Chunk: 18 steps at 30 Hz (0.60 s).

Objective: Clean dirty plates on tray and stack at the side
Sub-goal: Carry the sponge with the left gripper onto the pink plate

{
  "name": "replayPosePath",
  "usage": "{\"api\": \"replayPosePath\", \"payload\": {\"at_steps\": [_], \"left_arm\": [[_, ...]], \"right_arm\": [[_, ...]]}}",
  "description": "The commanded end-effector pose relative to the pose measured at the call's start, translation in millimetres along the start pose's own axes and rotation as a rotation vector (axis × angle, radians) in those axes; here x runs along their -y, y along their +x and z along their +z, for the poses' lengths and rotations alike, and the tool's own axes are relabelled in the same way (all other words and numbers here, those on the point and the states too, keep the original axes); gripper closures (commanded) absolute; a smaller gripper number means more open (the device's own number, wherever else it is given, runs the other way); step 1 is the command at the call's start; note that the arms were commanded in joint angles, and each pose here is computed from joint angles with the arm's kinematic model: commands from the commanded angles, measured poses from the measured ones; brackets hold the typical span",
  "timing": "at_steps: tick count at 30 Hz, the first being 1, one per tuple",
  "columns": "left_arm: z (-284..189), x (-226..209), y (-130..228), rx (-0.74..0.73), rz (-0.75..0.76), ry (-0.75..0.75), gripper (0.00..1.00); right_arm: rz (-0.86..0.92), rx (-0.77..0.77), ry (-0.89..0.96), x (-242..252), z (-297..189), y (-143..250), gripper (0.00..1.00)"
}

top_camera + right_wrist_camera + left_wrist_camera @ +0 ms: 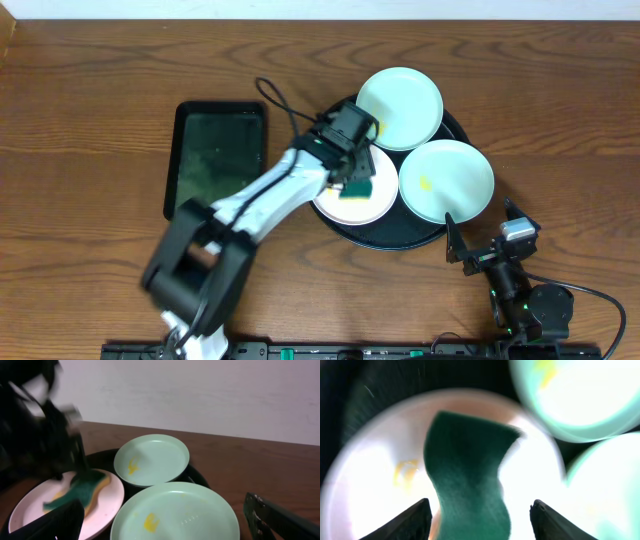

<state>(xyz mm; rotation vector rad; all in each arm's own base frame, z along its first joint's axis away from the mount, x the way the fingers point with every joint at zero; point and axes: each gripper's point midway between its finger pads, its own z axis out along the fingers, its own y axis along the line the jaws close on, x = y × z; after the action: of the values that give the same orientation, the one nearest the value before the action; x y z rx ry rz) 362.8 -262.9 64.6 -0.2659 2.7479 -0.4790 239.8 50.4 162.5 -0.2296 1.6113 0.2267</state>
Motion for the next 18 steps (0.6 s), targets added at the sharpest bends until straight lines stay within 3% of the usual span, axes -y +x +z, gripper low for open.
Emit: {"api": "replayPosePath", "payload": {"at_steps": [1, 10, 18], "left_arm": [[-50, 17, -29, 0.114, 0.020, 0.073, 0.31], [-84, 5, -41, 0.153, 0.004, 0.073, 0.29], [-147, -90, -76, 0.210, -0.213, -0.051, 0.28]], "right_arm": [[-0.007, -0.005, -0.005, -2, 0, 2, 0.01], [-0.006, -0.005, -0.005, -2, 0, 2, 0.01], [-0.007, -0.005, -0.005, -2, 0, 2, 0.01]]}}
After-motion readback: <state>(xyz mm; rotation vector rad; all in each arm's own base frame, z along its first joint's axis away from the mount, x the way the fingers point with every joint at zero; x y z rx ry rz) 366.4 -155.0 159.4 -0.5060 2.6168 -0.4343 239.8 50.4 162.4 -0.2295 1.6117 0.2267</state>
